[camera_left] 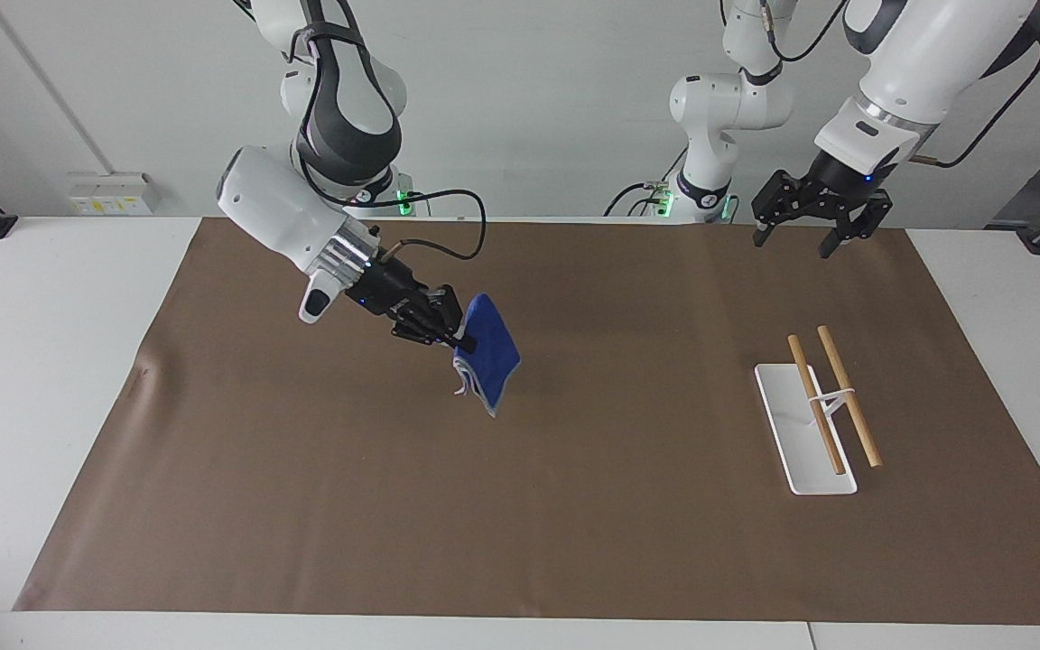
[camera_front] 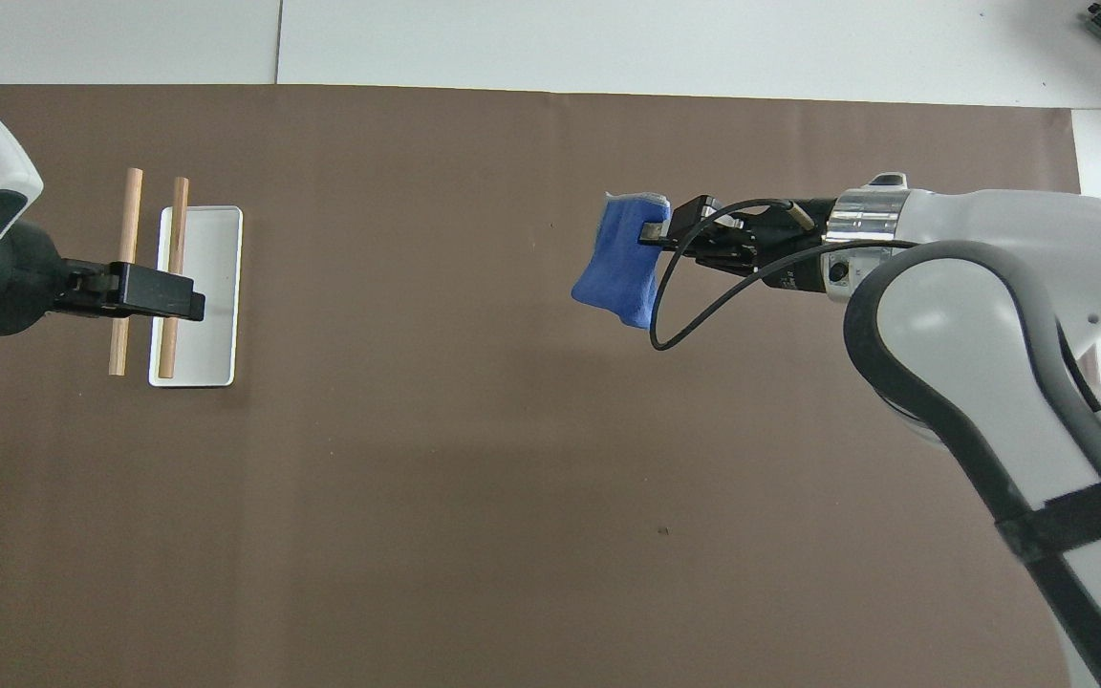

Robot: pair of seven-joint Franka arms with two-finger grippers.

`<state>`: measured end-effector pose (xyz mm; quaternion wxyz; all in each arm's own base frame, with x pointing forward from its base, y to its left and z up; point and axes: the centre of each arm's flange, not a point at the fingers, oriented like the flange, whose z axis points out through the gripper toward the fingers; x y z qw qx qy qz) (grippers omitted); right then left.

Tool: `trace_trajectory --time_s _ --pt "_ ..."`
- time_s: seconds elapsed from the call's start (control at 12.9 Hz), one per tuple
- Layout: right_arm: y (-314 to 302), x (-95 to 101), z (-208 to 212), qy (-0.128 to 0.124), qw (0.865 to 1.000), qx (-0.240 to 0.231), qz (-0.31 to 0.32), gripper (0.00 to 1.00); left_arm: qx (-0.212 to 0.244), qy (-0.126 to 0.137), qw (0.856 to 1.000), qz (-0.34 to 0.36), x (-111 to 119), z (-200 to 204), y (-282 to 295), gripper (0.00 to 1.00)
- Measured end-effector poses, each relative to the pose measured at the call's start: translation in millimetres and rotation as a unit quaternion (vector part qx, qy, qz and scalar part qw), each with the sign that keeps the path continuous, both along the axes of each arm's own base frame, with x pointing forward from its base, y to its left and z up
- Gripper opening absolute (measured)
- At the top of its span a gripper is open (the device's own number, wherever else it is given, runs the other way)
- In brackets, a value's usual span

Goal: Right arm passes towel to left arm to hang
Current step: 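Move the left gripper toward the towel held by the right gripper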

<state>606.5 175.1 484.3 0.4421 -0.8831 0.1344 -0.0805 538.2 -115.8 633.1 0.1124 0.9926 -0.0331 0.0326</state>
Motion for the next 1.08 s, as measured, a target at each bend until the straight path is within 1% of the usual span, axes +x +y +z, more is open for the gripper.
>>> trace_trajectory --time_s 0.08,0.15,0.31,0.46,0.7,0.85,1.08 --pt "12.4 -1.8 2.7 -0.001 1.000 0.023 -0.012 0.07 -0.031 0.002 0.999 0.038 2.5 -6.2 -9.5 1.00" --pt "28.9 -4.7 4.5 -0.003 0.999 0.045 -0.027 0.07 -0.062 0.009 0.995 0.083 4.1 -15.2 -24.2 1.00" --pt "65.3 -14.8 4.2 0.006 0.995 0.090 -0.051 0.07 -0.121 0.029 0.977 0.172 4.1 -36.2 -58.1 1.00" --pt "90.1 -24.8 2.6 0.017 0.993 0.109 -0.047 0.07 -0.171 0.053 0.951 0.253 1.8 -56.6 -84.6 1.00" --pt "104.6 -31.0 0.4 0.020 0.993 0.109 -0.035 0.07 -0.231 0.090 0.906 0.343 0.1 -80.6 -99.9 1.00" --pt "107.8 -32.4 0.1 0.021 0.993 0.109 -0.032 0.07 -0.256 0.105 0.880 0.386 -1.7 -102.9 -106.2 1.00" --pt "109.0 -32.7 0.9 0.020 0.993 0.109 -0.031 0.07 -0.301 0.119 0.834 0.447 -9.7 -137.8 -115.6 1.00"
